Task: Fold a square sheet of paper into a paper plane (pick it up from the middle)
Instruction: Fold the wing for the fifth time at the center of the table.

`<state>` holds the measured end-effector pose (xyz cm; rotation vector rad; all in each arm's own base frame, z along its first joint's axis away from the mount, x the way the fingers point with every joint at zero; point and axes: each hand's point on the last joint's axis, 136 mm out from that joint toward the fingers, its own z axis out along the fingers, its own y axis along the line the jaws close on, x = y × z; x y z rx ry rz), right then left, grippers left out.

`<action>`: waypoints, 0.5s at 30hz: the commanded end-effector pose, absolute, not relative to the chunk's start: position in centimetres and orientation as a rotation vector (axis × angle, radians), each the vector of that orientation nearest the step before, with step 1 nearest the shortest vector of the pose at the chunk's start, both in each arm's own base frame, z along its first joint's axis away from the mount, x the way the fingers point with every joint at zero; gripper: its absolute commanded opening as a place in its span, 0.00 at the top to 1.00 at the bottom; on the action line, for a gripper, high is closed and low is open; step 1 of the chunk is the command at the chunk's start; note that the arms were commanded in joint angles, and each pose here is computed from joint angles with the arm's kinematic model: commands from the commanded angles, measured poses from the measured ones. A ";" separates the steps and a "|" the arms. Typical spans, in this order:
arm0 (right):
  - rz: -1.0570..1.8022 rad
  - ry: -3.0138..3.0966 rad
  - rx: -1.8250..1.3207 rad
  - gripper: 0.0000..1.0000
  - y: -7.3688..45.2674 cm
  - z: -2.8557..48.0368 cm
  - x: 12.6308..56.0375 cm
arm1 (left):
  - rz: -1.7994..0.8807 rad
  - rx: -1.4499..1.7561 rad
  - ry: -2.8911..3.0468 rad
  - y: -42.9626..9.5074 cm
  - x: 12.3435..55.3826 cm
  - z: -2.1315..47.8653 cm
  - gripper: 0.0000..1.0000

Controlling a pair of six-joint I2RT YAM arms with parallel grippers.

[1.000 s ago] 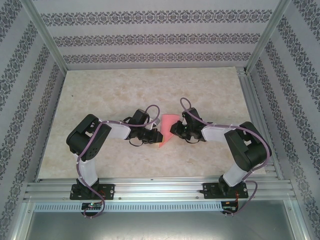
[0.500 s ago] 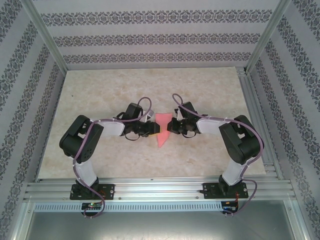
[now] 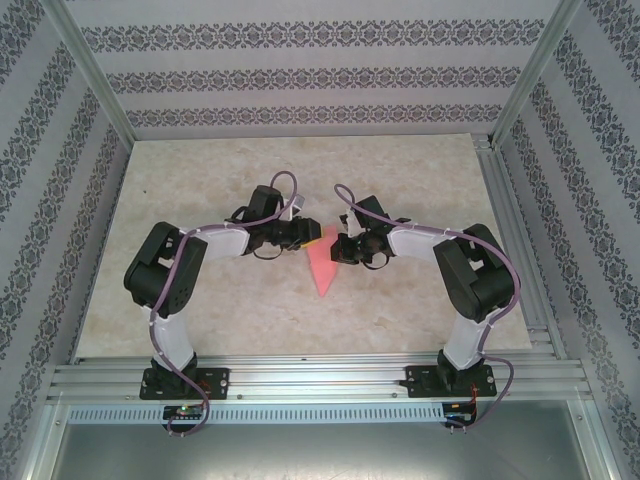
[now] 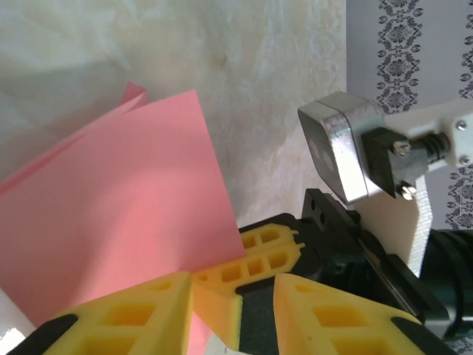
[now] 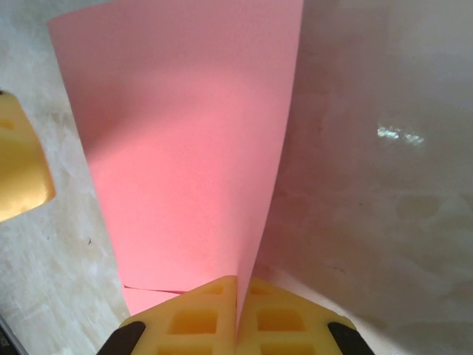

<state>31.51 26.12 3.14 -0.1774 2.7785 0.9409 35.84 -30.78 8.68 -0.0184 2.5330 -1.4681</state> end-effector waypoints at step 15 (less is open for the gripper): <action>0.822 2.763 -0.174 0.65 26.4 4.8 31.5 | -1.371 -0.081 2.661 -29.8 35.8 2.1 0.71</action>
